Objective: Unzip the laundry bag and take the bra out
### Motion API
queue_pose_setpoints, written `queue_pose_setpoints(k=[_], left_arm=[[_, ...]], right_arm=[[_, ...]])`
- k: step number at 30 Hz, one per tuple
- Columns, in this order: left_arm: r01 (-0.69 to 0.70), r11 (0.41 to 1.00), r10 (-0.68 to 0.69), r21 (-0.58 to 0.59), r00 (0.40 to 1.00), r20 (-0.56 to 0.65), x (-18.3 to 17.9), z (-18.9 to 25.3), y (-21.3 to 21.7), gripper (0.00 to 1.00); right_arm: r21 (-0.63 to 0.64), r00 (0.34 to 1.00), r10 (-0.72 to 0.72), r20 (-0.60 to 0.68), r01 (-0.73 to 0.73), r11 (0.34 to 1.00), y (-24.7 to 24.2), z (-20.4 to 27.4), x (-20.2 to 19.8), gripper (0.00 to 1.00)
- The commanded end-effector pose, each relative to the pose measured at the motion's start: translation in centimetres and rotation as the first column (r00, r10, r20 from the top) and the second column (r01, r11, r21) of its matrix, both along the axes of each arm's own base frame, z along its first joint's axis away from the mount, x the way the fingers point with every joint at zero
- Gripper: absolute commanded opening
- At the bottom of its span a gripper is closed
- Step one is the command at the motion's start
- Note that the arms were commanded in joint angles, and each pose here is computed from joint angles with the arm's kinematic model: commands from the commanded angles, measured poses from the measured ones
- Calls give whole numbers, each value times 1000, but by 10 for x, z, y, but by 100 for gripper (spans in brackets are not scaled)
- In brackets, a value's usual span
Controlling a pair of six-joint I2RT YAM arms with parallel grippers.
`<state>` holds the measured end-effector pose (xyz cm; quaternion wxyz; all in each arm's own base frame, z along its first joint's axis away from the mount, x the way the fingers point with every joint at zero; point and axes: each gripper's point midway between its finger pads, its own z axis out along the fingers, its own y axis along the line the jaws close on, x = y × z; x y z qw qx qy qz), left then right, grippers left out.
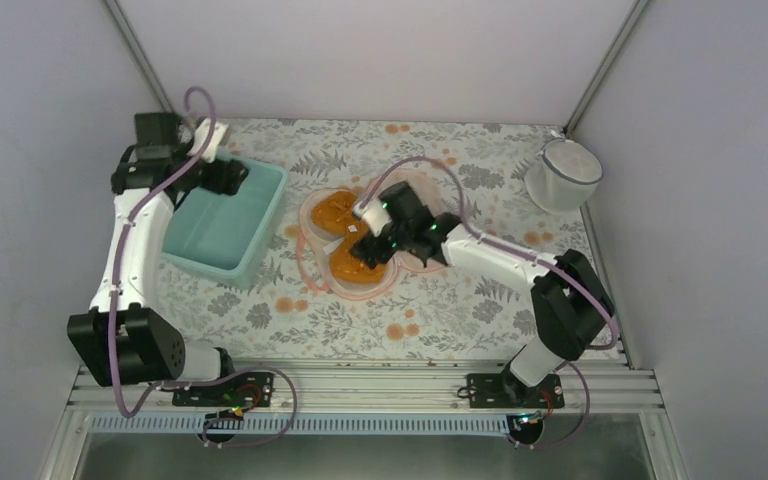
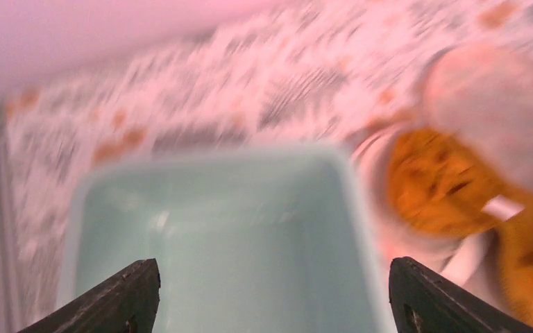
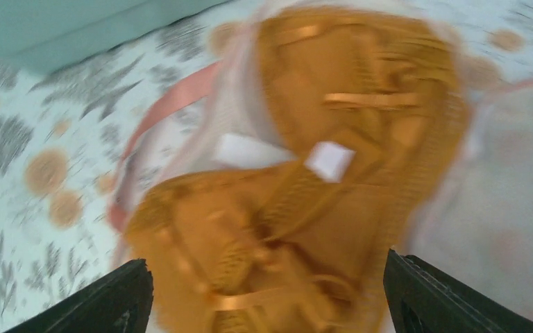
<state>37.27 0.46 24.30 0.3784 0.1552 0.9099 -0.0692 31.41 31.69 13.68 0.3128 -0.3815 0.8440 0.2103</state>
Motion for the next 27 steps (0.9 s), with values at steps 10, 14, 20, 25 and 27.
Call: queue_pose_setpoints(k=[10, 14, 20, 25, 27], left_arm=[[15, 914, -139, -405, 950, -279, 11, -40, -168, 83], [-15, 940, -91, -342, 953, -290, 33, -60, -185, 88], [-136, 951, 14, -277, 916, -400, 42, -113, -178, 88], [-153, 958, 35, -243, 902, -430, 43, -137, -177, 89], [-124, 955, 0, -268, 908, -419, 45, -134, -184, 89]], right_arm=[[-292, 891, 299, 341, -202, 935, 30, -44, -63, 85], [-350, 885, 301, 355, -173, 921, 30, -58, -56, 86], [-416, 894, 306, 329, -153, 896, 27, -79, -50, 86], [-456, 894, 316, 318, -148, 877, 24, -89, -50, 73], [-459, 898, 307, 314, -139, 877, 25, -87, -48, 50]])
